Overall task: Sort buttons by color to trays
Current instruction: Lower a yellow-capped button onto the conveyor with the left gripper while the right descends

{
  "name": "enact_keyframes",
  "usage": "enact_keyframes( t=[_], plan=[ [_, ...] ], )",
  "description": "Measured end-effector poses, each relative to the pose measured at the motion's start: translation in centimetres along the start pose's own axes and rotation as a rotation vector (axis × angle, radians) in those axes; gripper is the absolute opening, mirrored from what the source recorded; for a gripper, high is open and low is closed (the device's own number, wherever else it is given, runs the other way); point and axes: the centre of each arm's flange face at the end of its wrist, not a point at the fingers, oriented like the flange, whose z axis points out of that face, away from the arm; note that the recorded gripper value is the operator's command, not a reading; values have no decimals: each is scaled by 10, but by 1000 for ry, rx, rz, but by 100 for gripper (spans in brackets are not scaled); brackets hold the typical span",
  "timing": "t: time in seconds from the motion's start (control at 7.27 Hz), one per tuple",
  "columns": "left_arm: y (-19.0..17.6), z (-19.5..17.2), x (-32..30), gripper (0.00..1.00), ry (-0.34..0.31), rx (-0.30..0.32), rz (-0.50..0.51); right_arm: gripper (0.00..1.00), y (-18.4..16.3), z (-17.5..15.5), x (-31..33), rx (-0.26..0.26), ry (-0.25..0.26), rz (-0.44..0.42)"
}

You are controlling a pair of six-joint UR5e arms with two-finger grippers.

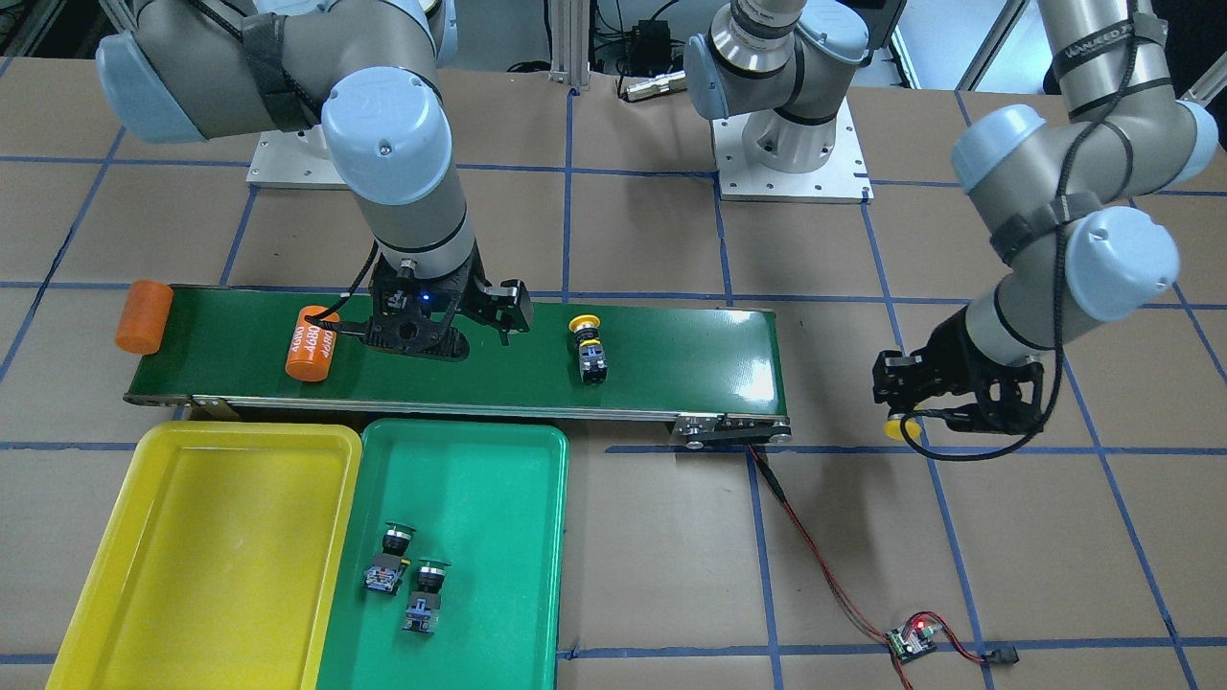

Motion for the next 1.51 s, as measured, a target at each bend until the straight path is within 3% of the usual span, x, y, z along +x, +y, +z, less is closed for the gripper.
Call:
enact_keyframes(
  t=[0.55,1.1,1.24,1.38,1.51],
  plan=[
    [49,54,83,0,-23,76,-84,100,-9,1,11,1,10,12],
    [63,43,117,0,-22,110,-104,100,-11,1,14,3,14,19],
    [66,48,130,12,-22,98,-121,100,-11,0,14,4,14,20],
    [70,52,146,96,-25,91,-119,100,-10,0,14,5,13,20],
    [72,56,156,100,-28,88,-112,100,-10,0,14,5,14,21]
  ],
)
